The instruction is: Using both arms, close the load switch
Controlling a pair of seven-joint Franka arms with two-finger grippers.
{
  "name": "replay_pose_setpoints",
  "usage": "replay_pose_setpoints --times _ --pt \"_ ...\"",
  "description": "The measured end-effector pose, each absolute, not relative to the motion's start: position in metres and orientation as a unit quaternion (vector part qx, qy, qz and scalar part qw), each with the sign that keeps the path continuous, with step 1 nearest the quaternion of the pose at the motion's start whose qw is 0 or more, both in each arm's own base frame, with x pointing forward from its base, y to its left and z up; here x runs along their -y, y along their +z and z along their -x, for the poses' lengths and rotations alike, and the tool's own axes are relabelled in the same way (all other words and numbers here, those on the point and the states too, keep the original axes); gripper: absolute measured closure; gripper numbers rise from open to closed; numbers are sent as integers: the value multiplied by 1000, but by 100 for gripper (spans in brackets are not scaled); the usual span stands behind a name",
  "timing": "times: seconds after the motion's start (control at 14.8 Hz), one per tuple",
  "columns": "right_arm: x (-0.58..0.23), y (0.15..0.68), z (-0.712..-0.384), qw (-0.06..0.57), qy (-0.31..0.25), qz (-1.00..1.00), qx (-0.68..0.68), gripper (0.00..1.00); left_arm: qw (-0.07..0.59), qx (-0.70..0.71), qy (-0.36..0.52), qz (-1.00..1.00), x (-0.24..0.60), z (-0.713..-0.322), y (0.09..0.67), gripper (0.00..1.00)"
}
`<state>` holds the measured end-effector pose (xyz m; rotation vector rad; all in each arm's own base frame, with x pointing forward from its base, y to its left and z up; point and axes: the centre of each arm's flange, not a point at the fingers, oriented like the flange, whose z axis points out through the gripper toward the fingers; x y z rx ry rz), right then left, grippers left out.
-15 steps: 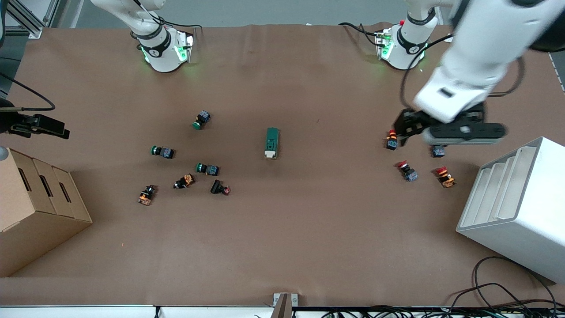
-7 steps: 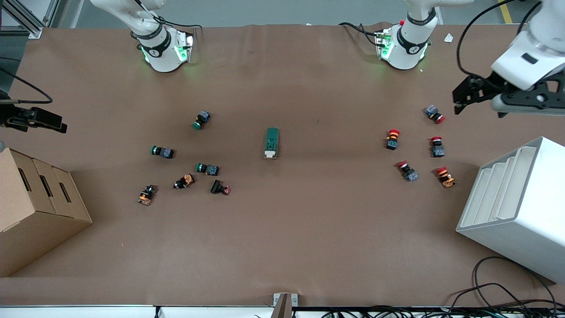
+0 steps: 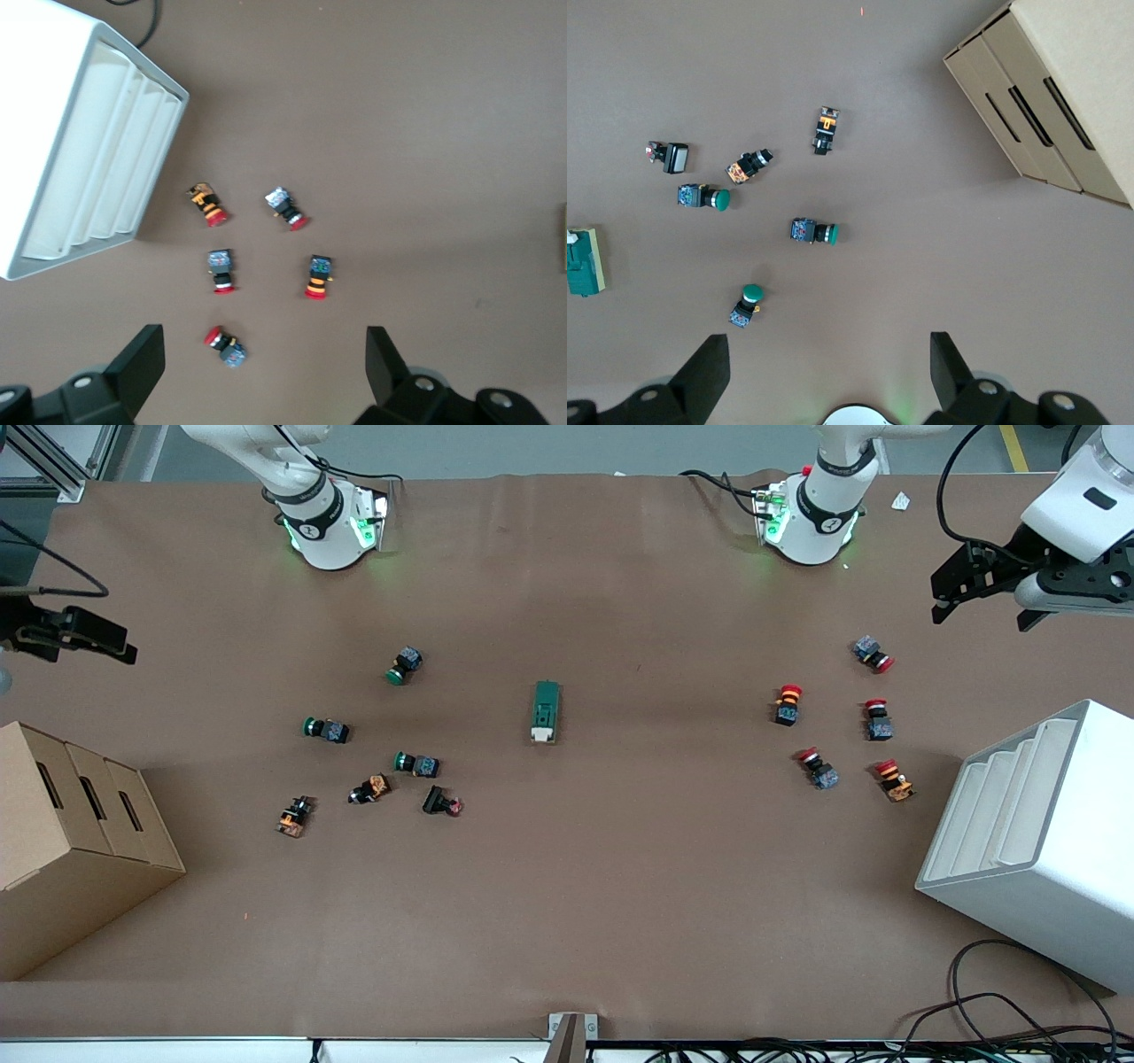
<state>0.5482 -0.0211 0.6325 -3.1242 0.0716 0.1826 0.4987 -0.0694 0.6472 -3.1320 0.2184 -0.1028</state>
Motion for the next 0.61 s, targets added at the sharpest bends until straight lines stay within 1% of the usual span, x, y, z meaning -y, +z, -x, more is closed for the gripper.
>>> replay_pose_setpoints --times 0.34,0.61 --pt "19 638 -533 5 60 998 -23 0 -8 -67 -21 997 70 -497 644 0" --pt "21 658 -524 2 65 998 -27 0 -8 -64 -19 998 67 -503 644 0"
